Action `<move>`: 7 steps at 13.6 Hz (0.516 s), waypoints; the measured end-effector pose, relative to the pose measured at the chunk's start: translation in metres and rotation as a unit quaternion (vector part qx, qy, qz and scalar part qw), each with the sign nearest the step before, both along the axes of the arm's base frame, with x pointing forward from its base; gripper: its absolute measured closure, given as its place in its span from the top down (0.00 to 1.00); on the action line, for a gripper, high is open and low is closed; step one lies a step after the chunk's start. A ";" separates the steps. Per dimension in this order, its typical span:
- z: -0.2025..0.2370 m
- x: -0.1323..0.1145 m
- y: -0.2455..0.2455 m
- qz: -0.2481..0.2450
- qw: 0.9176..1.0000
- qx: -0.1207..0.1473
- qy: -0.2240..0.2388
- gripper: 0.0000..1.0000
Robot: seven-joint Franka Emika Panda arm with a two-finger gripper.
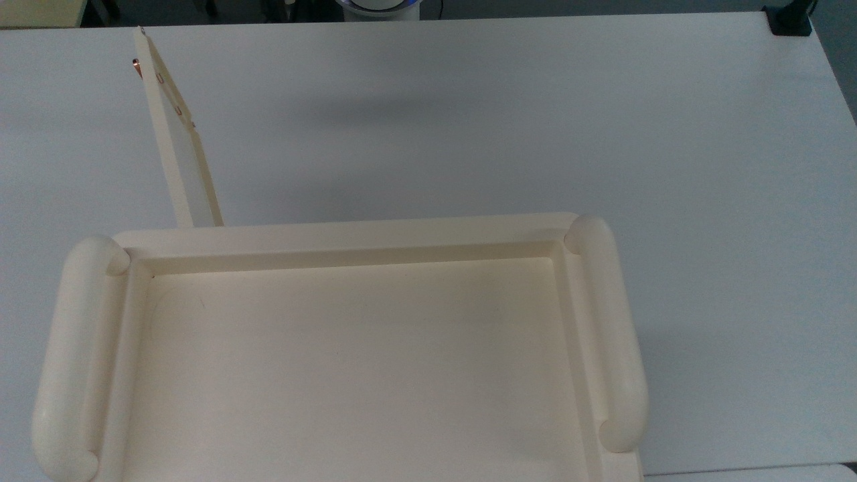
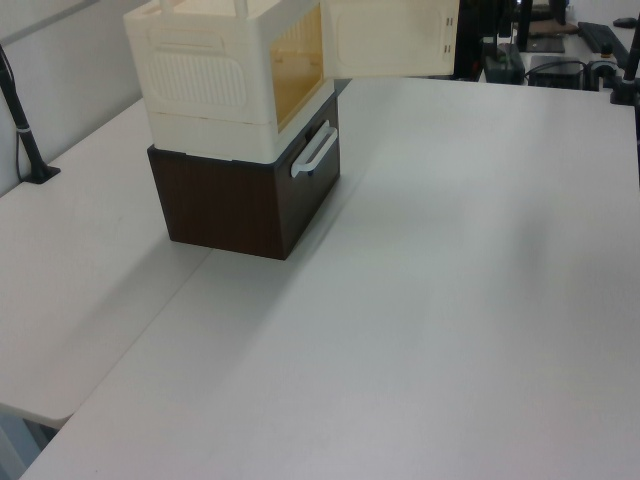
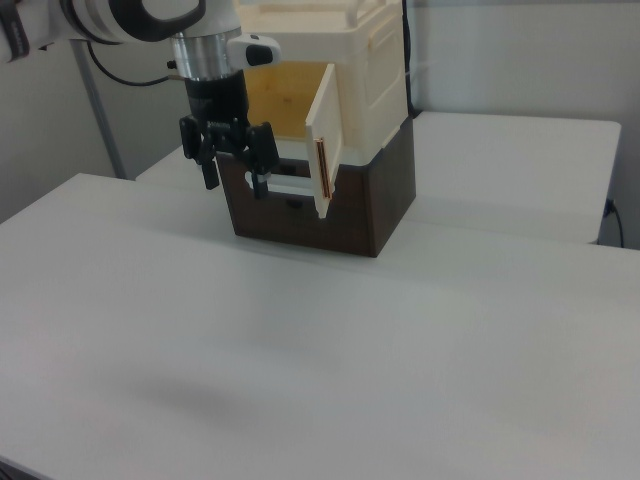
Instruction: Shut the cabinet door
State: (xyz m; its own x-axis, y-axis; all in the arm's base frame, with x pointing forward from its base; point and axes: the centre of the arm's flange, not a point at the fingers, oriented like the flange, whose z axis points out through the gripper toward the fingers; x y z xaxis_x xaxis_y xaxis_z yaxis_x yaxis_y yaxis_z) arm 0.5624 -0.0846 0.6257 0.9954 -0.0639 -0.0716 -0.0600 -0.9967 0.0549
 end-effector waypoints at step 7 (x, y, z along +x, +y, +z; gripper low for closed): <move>0.000 0.000 -0.001 -0.001 1.000 0.000 0.000 1.00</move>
State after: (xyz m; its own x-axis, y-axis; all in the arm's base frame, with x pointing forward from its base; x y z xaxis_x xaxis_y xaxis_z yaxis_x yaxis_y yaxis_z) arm 0.5621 -0.0859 0.6259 0.9953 -0.0660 -0.0713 -0.0621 -0.9966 0.0549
